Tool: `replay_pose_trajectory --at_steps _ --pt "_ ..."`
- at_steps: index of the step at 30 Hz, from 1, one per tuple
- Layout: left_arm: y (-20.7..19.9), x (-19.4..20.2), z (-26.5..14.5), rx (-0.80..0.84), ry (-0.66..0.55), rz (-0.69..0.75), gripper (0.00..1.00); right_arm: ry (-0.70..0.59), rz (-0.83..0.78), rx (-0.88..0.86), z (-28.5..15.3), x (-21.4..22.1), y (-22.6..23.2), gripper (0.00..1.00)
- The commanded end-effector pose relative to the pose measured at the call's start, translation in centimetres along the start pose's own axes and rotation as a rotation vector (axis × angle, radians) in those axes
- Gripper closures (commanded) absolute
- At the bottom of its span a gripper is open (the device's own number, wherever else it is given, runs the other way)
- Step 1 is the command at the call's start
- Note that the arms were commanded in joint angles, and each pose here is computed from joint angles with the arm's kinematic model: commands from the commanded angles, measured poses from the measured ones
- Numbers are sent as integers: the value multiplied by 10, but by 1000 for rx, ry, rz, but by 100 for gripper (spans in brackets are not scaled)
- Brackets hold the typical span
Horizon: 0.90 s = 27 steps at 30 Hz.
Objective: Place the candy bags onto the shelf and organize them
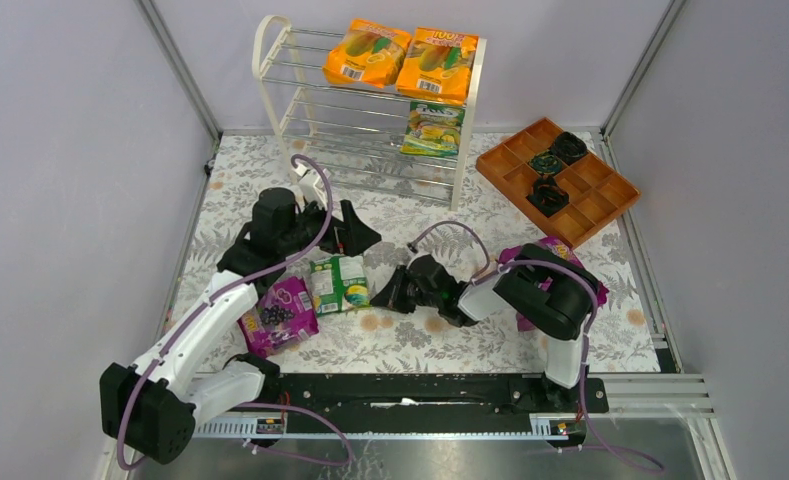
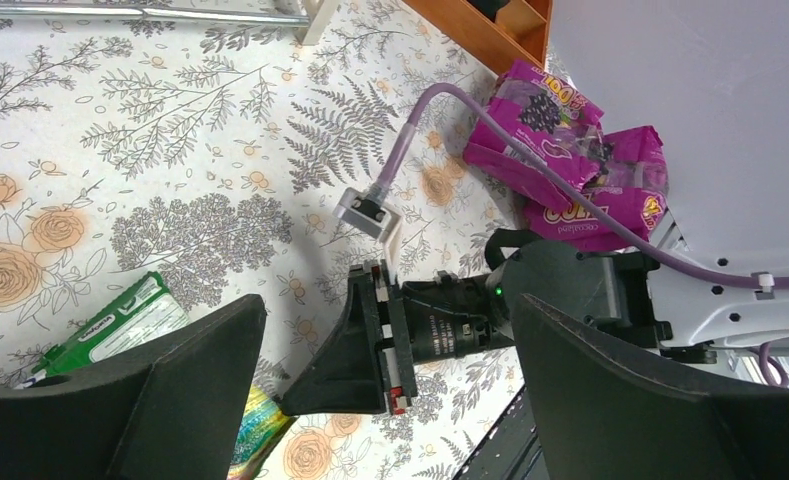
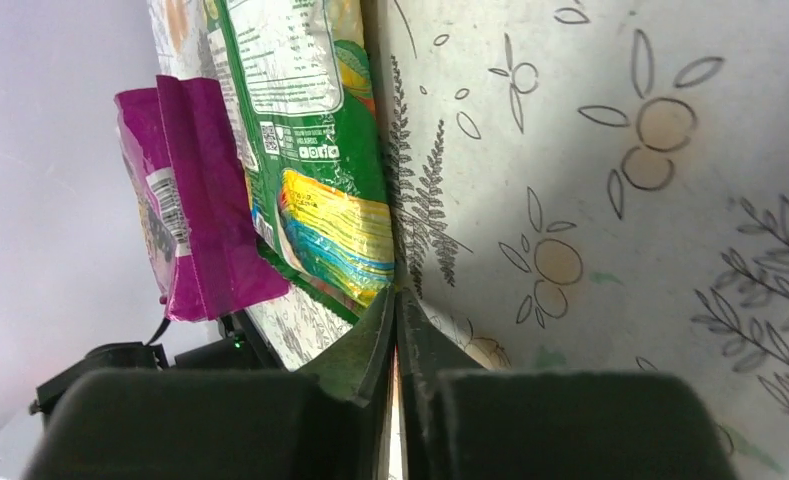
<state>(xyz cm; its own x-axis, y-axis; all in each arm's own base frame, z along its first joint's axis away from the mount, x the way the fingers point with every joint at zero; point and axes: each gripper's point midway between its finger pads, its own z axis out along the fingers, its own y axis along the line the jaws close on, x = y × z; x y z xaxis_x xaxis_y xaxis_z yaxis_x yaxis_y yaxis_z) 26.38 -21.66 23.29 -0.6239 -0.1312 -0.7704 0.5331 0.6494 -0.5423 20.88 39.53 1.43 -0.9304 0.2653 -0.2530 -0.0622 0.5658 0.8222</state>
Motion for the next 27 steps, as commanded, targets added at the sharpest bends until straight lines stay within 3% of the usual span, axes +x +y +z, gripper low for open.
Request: replay_pose_trajectory --at_steps 1,7,20,24,27 --pt "3 -8 -3 -19 -55 6 3 -96 -2 -35 -14 -22 17 99" --pt "-1 5 5 30 -22 -107 2 -163 66 -115 -41 -45 25 100" --pt "10 86 9 80 -3 -663 3 -341 130 -111 -107 -73 -1 100" --pt "14 87 4 37 -19 -648 4 -353 84 -152 -115 -76 12 100" --pt "29 80 -6 -111 -39 -570 4 -236 -87 -71 -102 -68 18 79"
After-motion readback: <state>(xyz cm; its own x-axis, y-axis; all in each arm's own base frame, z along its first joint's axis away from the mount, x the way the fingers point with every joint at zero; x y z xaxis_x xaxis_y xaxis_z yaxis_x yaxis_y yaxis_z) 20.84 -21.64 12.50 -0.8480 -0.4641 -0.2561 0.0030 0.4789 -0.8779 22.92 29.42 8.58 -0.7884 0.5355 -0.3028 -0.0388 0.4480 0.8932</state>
